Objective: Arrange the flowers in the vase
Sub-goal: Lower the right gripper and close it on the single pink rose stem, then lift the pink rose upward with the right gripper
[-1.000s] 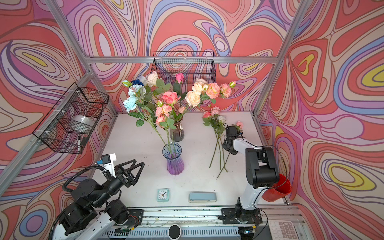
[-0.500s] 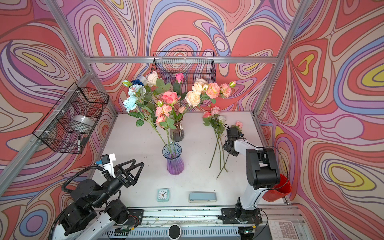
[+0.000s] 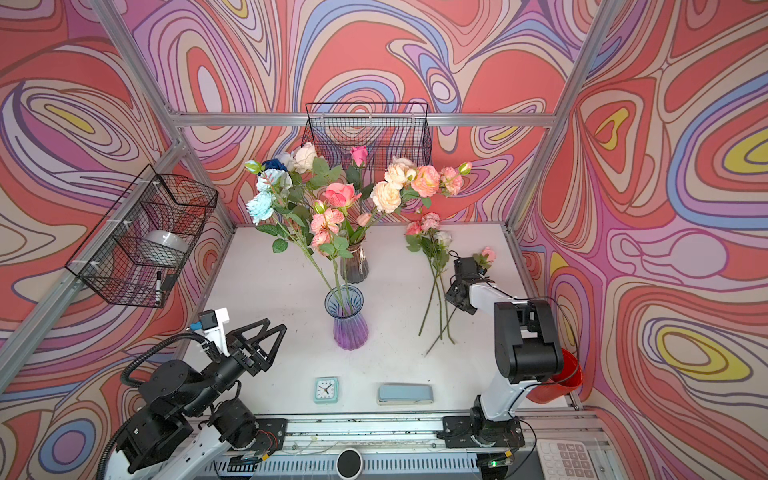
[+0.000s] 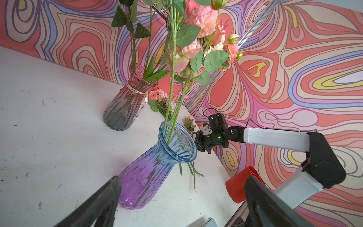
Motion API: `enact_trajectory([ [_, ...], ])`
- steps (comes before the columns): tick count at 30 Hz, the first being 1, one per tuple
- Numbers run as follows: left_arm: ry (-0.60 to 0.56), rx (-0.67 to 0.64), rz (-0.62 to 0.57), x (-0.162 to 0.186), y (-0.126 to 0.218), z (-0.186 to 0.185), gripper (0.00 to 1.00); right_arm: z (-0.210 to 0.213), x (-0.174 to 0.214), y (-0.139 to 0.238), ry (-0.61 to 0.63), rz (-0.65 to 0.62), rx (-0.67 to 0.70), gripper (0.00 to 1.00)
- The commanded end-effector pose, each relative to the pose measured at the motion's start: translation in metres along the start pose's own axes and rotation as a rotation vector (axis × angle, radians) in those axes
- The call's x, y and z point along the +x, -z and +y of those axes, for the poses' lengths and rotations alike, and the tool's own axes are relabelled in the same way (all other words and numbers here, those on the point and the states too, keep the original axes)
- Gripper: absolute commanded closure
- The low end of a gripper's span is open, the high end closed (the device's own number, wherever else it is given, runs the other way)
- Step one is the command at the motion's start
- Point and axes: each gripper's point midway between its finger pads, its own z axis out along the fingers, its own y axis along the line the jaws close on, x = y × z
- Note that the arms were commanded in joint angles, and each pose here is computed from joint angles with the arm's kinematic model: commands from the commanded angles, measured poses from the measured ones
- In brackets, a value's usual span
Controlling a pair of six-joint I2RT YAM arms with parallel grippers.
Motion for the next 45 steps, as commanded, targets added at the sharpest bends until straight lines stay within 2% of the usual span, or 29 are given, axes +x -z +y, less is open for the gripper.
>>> enact_trajectory([
  [1,0.001,0.015,-0.010,-0.007,0.003,-0.007,0.00,0.008,-0.025,0.035,0.000,-0.113,-0.066,1.00],
  [10,-0.022,0.030,-0.028,-0.020,0.006,-0.018,0.00,-0.002,-0.023,0.101,-0.006,-0.228,-0.165,1.00],
  [16,-0.040,0.053,-0.024,-0.028,0.008,-0.029,0.00,0.002,-0.020,0.158,0.023,-0.290,-0.298,1.00],
  [23,-0.053,0.075,-0.020,-0.033,0.008,-0.038,0.00,0.015,-0.034,0.256,0.031,-0.499,-0.543,1.00],
  [30,-0.059,0.079,-0.027,-0.036,0.011,-0.040,0.00,0.048,-0.036,0.358,0.121,-0.661,-0.904,1.00],
  [33,-0.067,0.084,-0.028,-0.038,0.013,-0.042,0.00,0.066,-0.031,0.394,0.196,-0.679,-1.061,1.00],
  [38,-0.084,0.093,-0.023,-0.041,0.015,-0.047,0.00,0.099,-0.020,0.431,0.325,-0.590,-1.291,1.00],
  [45,-0.082,0.090,-0.022,-0.040,0.015,-0.045,0.00,0.122,-0.017,0.457,0.384,-0.584,-1.399,1.00],
])
